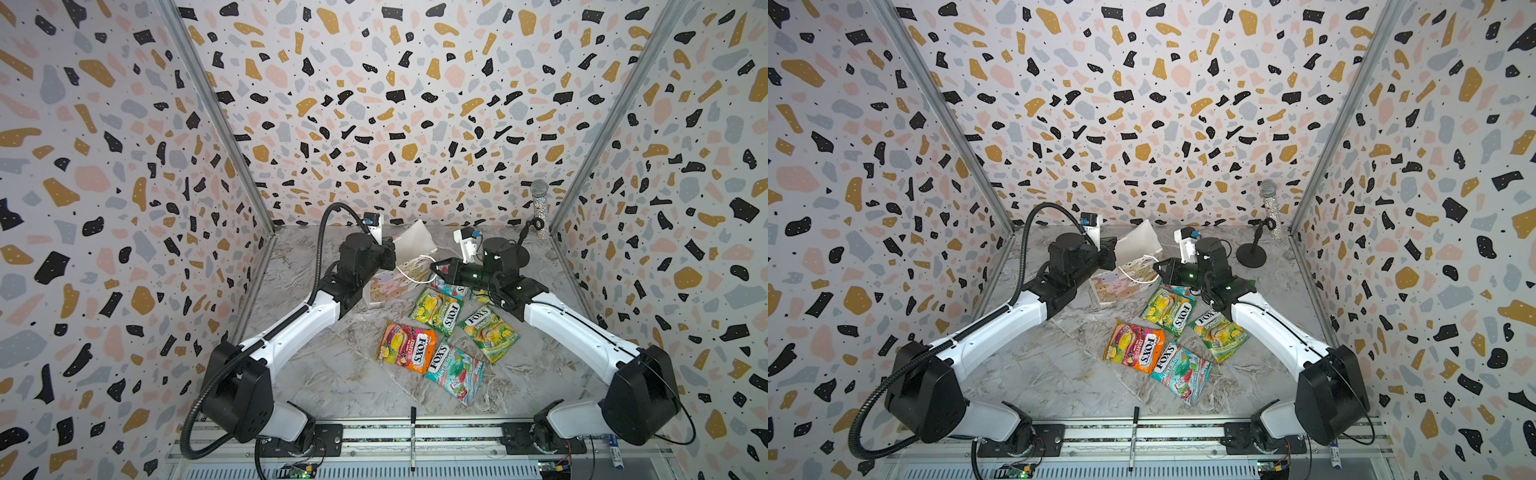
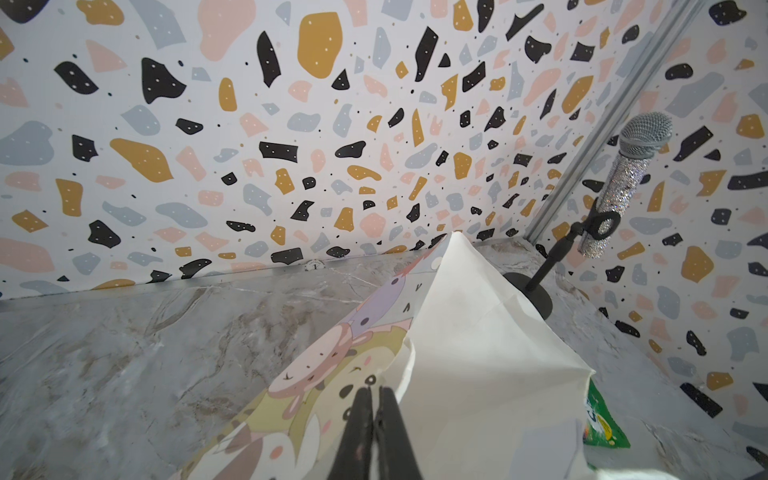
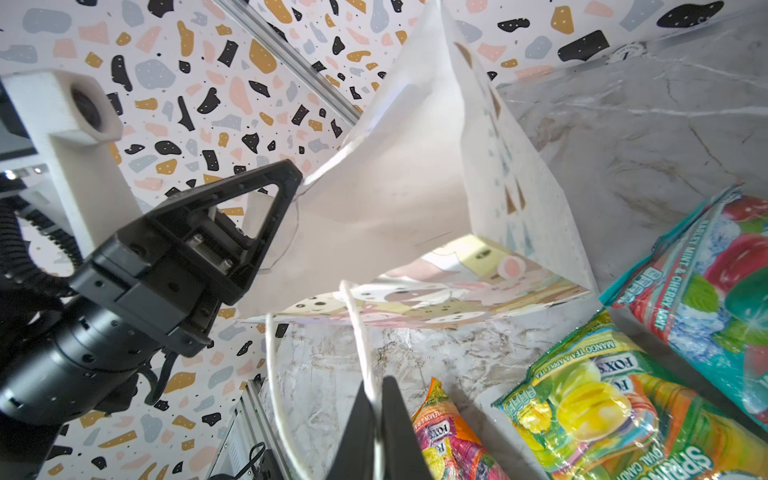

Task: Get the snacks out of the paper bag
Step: 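Stand the paper bag upright with the left gripper while the right gripper lifts away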

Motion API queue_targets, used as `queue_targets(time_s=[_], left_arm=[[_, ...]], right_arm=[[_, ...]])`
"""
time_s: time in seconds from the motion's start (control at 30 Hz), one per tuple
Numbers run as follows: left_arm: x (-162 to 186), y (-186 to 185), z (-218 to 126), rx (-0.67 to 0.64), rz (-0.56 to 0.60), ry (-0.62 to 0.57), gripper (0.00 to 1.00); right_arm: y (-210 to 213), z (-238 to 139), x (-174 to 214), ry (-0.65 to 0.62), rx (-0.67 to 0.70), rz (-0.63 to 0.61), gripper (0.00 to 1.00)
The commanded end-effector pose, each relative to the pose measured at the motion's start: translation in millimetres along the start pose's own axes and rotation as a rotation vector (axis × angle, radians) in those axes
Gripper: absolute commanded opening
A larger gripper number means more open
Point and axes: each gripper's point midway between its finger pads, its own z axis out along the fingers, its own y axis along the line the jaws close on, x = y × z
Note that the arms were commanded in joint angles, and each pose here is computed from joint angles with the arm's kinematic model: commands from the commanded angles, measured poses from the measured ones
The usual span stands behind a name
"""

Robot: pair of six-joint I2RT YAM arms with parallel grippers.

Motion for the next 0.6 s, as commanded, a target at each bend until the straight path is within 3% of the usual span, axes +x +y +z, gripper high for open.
queue_targets(time_s=[0.0, 0.07, 0.13, 0.27, 0.4, 0.57], left_arm=[[-19, -1, 8, 0.065, -0.072, -0.037, 0.0], [-24, -1, 13, 0.082, -0.085, -0.038, 0.01], [-30, 2, 16, 0.081, -0.088, -0.044, 0.11], [-36, 7, 20, 0.074, -0.084, -0.045, 0.15], [-44, 10, 24, 0.067, -0.065, -0.039, 0.42], [-57, 15, 23, 0.033, -0.036, -0.05, 0.64]], right_arm=[[15, 2, -21, -0.019, -0.032, -0.027, 0.14], [16, 8, -29, -0.02, -0.03, -0.034, 0.16], [17, 14, -38, -0.022, -0.032, -0.041, 0.21], [20, 24, -54, -0.024, -0.043, -0.049, 0.25], [18, 32, -70, -0.033, -0.04, -0.043, 0.35], [17, 37, -85, -0.051, -0.028, -0.045, 0.54]])
